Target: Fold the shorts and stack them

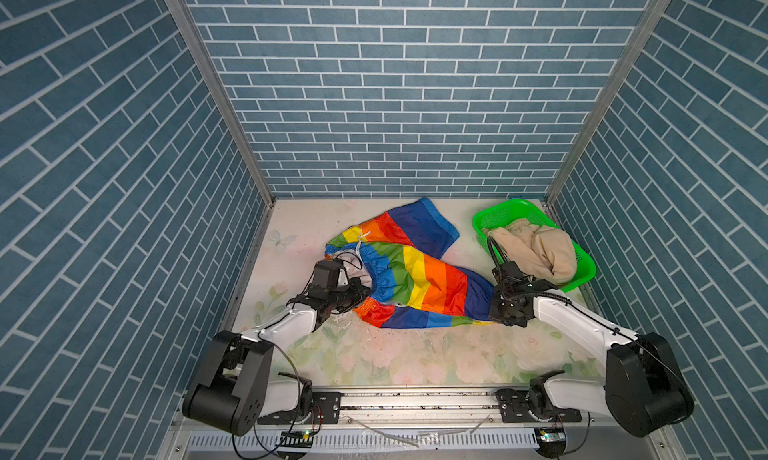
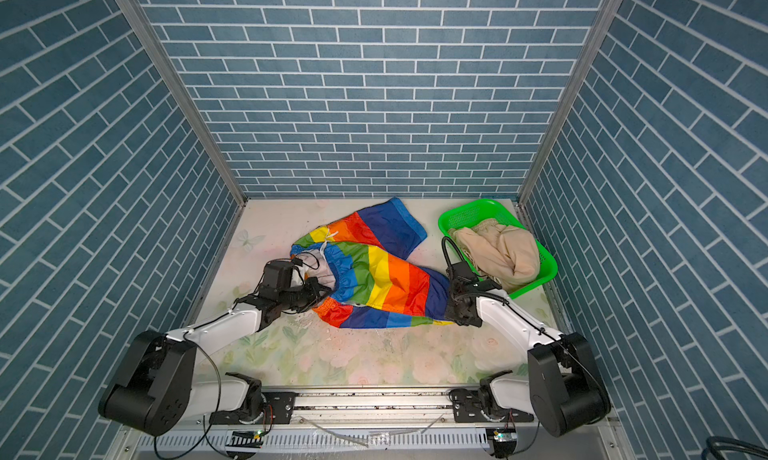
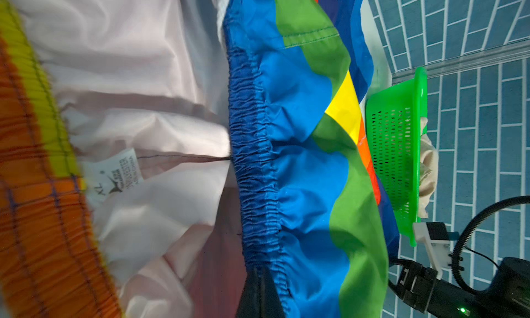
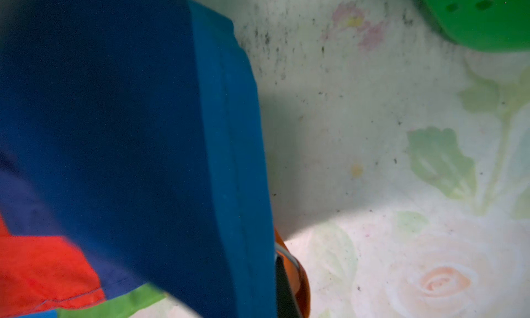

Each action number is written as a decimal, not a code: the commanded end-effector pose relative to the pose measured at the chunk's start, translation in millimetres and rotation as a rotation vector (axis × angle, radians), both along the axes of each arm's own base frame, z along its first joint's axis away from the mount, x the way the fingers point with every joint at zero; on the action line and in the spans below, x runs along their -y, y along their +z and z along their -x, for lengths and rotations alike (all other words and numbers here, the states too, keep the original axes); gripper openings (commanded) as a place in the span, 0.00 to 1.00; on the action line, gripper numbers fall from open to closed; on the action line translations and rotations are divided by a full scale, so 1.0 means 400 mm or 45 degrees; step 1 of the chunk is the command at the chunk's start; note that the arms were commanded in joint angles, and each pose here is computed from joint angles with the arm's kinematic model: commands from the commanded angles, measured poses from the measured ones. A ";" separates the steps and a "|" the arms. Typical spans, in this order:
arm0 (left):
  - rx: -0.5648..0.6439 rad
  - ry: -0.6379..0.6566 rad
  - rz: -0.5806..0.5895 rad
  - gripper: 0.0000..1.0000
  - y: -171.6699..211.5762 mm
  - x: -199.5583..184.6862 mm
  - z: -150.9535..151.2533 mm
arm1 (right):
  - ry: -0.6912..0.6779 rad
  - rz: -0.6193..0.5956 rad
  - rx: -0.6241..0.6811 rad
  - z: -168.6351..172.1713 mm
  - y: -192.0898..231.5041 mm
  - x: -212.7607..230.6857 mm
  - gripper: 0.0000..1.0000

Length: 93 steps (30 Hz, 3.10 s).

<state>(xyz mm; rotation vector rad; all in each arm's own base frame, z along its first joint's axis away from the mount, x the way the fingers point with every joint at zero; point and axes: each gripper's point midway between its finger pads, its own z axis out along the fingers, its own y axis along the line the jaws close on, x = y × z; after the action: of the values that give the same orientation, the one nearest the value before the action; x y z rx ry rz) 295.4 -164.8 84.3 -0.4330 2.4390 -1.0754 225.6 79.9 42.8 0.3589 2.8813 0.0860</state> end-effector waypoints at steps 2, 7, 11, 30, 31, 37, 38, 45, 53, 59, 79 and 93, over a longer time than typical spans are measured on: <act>-0.029 -0.005 0.019 0.00 0.003 -0.020 0.037 | -0.046 0.012 -0.001 0.006 0.012 0.012 0.00; -0.028 0.061 0.116 0.00 0.025 -0.046 0.072 | -0.041 0.012 -0.035 0.008 -0.001 0.007 0.00; -0.022 0.080 0.178 0.00 0.057 -0.052 0.126 | -0.032 0.023 -0.060 0.011 -0.009 0.008 0.00; -0.083 0.312 0.217 0.00 0.023 -0.125 0.268 | 0.127 -0.150 0.200 -0.192 0.207 -0.111 0.00; -0.059 0.268 0.156 0.00 0.047 -0.122 0.246 | 0.144 -0.167 0.249 -0.240 0.245 -0.130 0.00; 0.109 0.095 -0.079 0.00 0.265 -0.102 0.022 | 0.198 -0.321 0.432 -0.561 0.436 -0.232 0.00; 0.145 0.089 -0.105 0.00 0.309 -0.104 -0.030 | 0.206 -0.344 0.453 -0.621 0.464 -0.249 0.00; 0.405 0.133 -0.009 0.00 0.587 -0.131 -0.361 | 0.213 -0.871 0.877 -0.944 0.702 -0.373 0.00; 0.799 0.164 0.179 0.00 1.004 -0.167 -0.497 | 0.472 -1.284 1.555 -0.893 1.146 -0.392 0.00; 0.957 0.109 0.125 0.00 1.163 -0.189 -0.382 | 0.661 -1.369 1.593 -0.745 1.255 -0.375 0.00; -0.013 0.102 0.044 0.00 0.238 -0.198 0.134 | 0.083 -1.074 0.379 -0.318 0.177 -0.241 0.00; -0.441 0.234 0.020 0.00 -0.002 -0.207 0.326 | -0.082 -0.454 -0.111 0.025 0.073 0.003 0.00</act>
<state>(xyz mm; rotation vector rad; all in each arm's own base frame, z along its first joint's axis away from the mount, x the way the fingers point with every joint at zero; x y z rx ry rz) 170.7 -88.7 90.6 -0.8346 2.5774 -1.0807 256.5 97.7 87.1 0.5254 2.7878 0.7642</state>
